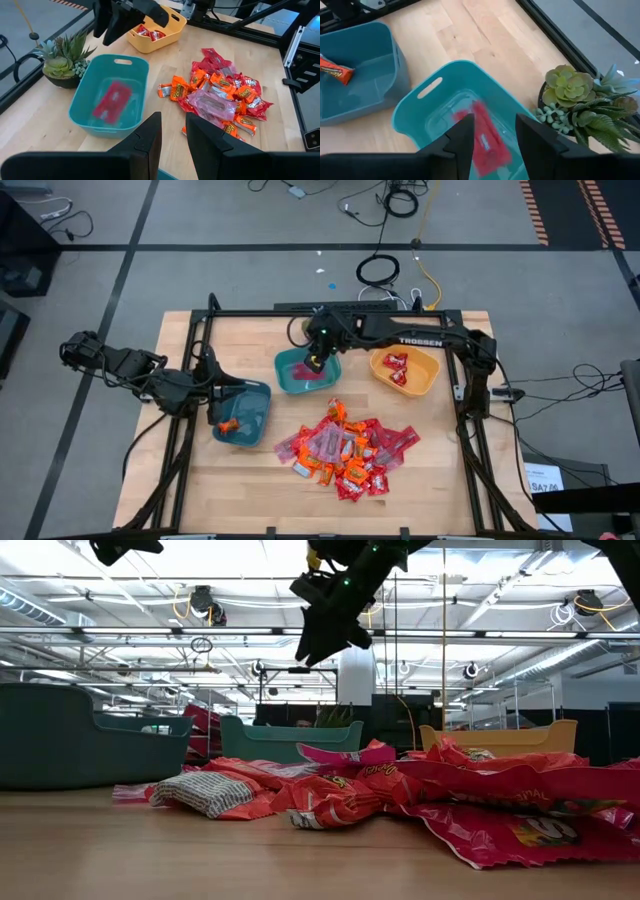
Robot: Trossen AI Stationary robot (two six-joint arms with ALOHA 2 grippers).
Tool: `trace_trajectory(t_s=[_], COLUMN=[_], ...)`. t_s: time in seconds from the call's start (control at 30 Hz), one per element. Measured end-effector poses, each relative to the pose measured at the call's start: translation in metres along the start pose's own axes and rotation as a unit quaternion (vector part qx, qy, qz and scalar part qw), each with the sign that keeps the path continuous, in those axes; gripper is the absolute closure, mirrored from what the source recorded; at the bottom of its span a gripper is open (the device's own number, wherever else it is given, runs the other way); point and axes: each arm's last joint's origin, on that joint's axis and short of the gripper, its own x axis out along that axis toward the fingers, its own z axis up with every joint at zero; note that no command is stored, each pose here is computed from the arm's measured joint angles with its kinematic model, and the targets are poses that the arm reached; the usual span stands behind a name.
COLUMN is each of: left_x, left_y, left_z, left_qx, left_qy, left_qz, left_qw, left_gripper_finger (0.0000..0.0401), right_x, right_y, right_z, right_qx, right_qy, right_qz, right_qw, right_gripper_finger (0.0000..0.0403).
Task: Sort candy
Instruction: Put the orange chocolate into the blue bin
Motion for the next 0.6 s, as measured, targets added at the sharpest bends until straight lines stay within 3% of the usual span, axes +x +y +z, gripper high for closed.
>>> trace_trajectory(t_s=[0.2, 0.43, 0.6], left_x=[0.000, 0.000, 0.000], left_y=[0.000, 0.000, 0.000], left_z=[0.000, 0.000, 0.000], left_qx=[0.000, 0.001, 0.001], left_qy=[0.000, 0.001, 0.001], left_qz=[0.000, 0.001, 0.001], left_qw=[1.000, 1.000, 1.000], left_gripper_finger=[0.0303, 0.0303, 0.0303], right_x=[-0.005, -0.033, -0.051], right_y=[0.003, 0.007, 0.031], right_z=[-0.005, -0.011, -0.017], right_qx=[0.007, -0.009, -0.058], right_qy=[0.020, 0.061, 0.063], right_qz=[-0.001, 0.007, 0.067], right_qw=[1.000, 0.998, 0.994], right_gripper_finger=[0.0261, 0.0261, 0.0261])
